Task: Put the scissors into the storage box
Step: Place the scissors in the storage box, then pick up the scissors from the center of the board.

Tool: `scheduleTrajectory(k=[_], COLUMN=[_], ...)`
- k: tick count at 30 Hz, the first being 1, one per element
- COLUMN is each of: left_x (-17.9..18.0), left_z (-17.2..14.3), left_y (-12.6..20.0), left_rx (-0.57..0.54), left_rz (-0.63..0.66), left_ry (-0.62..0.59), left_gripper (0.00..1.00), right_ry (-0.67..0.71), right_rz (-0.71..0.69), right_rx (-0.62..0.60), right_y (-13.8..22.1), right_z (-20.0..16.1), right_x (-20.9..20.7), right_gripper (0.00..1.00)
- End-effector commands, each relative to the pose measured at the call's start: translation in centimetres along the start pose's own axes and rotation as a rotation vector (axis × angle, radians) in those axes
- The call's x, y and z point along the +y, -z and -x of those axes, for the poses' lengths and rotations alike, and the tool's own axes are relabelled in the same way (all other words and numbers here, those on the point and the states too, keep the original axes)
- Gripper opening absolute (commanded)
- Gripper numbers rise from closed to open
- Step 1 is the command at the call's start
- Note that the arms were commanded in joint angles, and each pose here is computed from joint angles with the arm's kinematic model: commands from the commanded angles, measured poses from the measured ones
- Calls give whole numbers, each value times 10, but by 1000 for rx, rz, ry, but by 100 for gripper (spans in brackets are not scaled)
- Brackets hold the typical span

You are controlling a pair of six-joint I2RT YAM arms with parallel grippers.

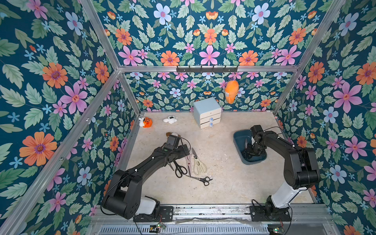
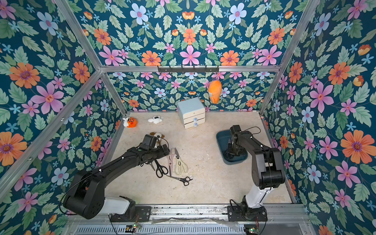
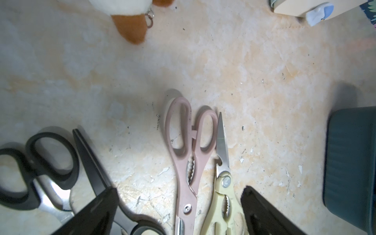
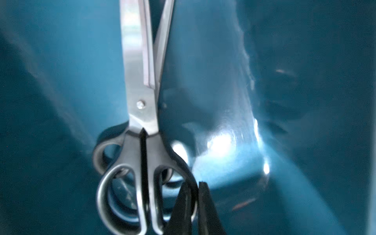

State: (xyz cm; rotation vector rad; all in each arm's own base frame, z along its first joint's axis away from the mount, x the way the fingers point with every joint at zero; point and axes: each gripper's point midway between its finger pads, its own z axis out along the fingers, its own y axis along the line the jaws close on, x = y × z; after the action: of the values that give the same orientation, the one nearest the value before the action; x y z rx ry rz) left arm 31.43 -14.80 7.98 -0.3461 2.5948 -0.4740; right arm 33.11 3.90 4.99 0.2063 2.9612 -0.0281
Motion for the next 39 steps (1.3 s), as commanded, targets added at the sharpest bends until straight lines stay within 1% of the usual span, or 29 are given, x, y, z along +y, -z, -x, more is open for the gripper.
scheduleTrajectory(k=[1, 3, 5, 9, 12, 16, 21, 24, 25, 29, 31, 34, 39], left_x=[2, 3, 3, 3, 4, 7, 17, 23, 27, 35, 37, 41, 48], left_z=[0, -1, -2, -4, -7, -15, -25, -32, -34, -41, -44, -46, -50], left_y=[1, 1, 1, 2, 2, 5, 10, 14, 14, 19, 21, 25, 31], left_rx=[-3, -2, -2, -3, 0, 9, 7, 8, 8, 7, 7, 2, -10], left_rz=[8, 9, 6, -4, -11, -23, -16, -7, 0, 12, 15, 25, 34], left_ry=[-11, -13, -17, -21, -21, -25, -25, -23, -21, -20, -20, -25, -22], left_gripper=[99, 99, 99, 99, 99, 99, 99, 99, 99, 99, 99, 99, 99], right_ry=[-41, -56, -67, -76, -70, -63, -12, 26, 55, 161, 217, 288, 381], right_rz=[5, 5, 8, 31, 63, 97, 124, 155, 166, 137, 133, 98, 106], right_rx=[-44, -86, -104, -147, -188, -207, -224, -209, -212, -197, -157, -129, -95], right_y=[17, 35, 49, 78, 97, 109, 110, 104, 103, 93, 80, 66, 44], right_z=[9, 15, 19, 21, 17, -2, -29, -46, -51, -69, -78, -91, -110], right_x=[0, -1, -1, 9, 29, 62, 108, 141, 155, 195, 216, 239, 281], right_gripper=[19, 23, 25, 28, 29, 31, 33, 34, 35, 36, 37, 37, 37])
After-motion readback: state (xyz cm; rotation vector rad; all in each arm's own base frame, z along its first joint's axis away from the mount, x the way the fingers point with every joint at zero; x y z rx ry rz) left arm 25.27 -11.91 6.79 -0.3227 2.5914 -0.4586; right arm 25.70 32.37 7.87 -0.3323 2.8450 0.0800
